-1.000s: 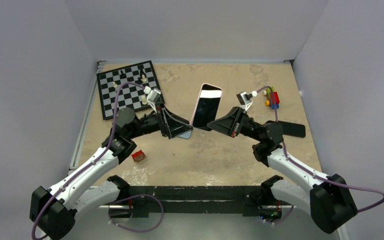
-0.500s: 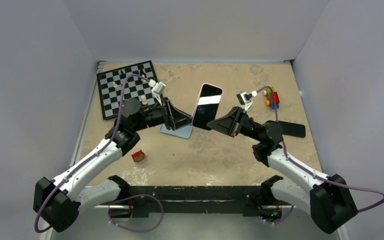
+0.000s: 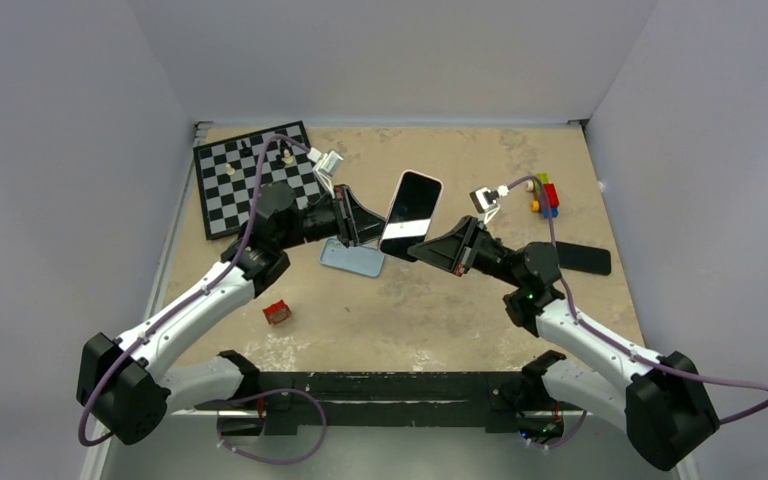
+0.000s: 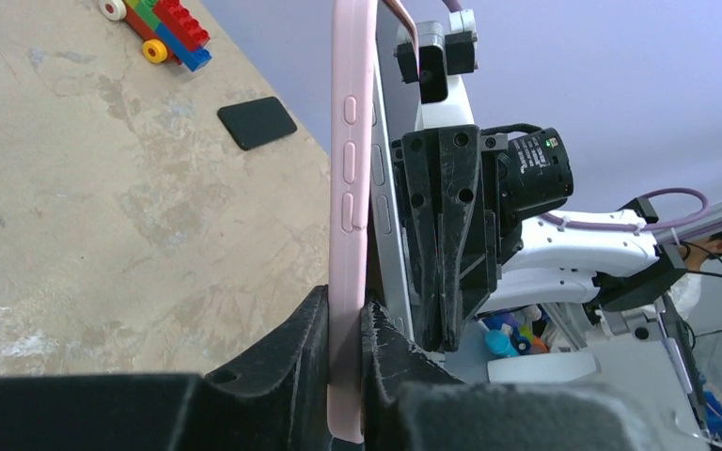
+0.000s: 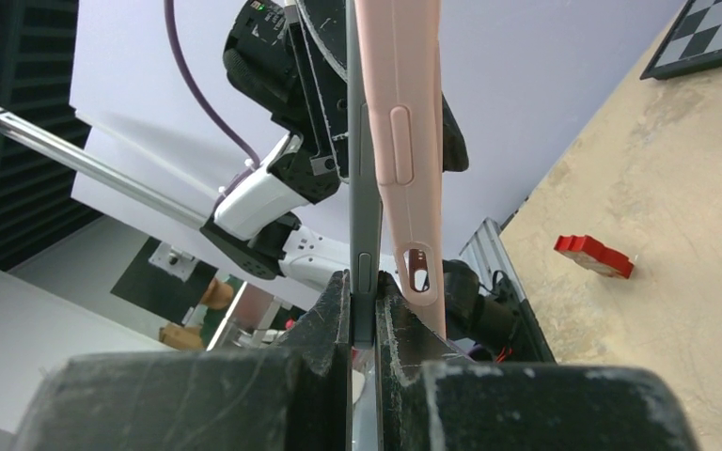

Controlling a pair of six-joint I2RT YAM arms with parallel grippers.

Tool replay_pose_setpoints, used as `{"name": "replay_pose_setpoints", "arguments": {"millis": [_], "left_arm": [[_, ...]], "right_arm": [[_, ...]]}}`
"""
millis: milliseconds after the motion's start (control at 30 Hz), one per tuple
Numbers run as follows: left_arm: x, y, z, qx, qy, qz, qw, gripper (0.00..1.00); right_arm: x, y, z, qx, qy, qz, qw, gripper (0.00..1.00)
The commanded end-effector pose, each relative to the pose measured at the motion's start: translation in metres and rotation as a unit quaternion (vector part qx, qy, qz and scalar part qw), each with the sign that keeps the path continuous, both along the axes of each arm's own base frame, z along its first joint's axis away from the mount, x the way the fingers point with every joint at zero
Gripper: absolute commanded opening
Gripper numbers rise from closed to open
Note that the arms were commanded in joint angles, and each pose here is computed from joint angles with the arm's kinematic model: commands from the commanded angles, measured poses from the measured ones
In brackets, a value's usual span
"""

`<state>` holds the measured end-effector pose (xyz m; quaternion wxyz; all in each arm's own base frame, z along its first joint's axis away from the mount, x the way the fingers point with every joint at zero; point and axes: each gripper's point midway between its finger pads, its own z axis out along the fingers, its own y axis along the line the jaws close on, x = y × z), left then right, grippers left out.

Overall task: Take the phone out of the phone case
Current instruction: Remove the phone case from the phone, then place the phone case at the center of the board.

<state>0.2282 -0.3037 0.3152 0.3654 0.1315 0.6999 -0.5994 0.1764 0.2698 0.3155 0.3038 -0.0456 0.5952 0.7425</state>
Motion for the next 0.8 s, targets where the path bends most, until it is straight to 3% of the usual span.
{"name": "replay_pose_setpoints", "arguments": {"millis": [0, 67, 267, 433, 567, 667, 767], "left_arm": [[0.018, 0.007, 0.034, -0.012, -0.046, 0.057, 0.997, 0.12], [0.029, 0.016, 0.021, 0.018, -0.026, 0.100, 0.994, 0.00], [0.048, 0.049, -0.014, 0.083, 0.031, 0.215, 0.973, 0.00], [0.056, 0.087, -0.051, 0.136, 0.094, 0.320, 0.933, 0.00], [0.057, 0.101, -0.064, 0.133, 0.115, 0.359, 0.917, 0.00], [0.057, 0.101, -0.068, 0.127, 0.117, 0.359, 0.917, 0.00], [0.056, 0.104, -0.081, 0.120, 0.155, 0.377, 0.905, 0.00]], "right_arm": [[-0.022, 0.002, 0.026, 0.016, -0.066, 0.022, 0.997, 0.00], [-0.022, 0.001, 0.025, 0.014, -0.065, 0.020, 0.998, 0.00], [-0.024, 0.001, 0.028, 0.013, -0.070, 0.019, 0.997, 0.00], [-0.026, 0.000, 0.033, 0.017, -0.078, 0.019, 0.997, 0.00], [-0.027, -0.002, 0.037, 0.018, -0.084, 0.016, 0.996, 0.00], [-0.027, -0.002, 0.035, 0.017, -0.082, 0.015, 0.996, 0.00], [-0.022, -0.005, 0.031, 0.014, -0.070, -0.007, 0.997, 0.00]]}}
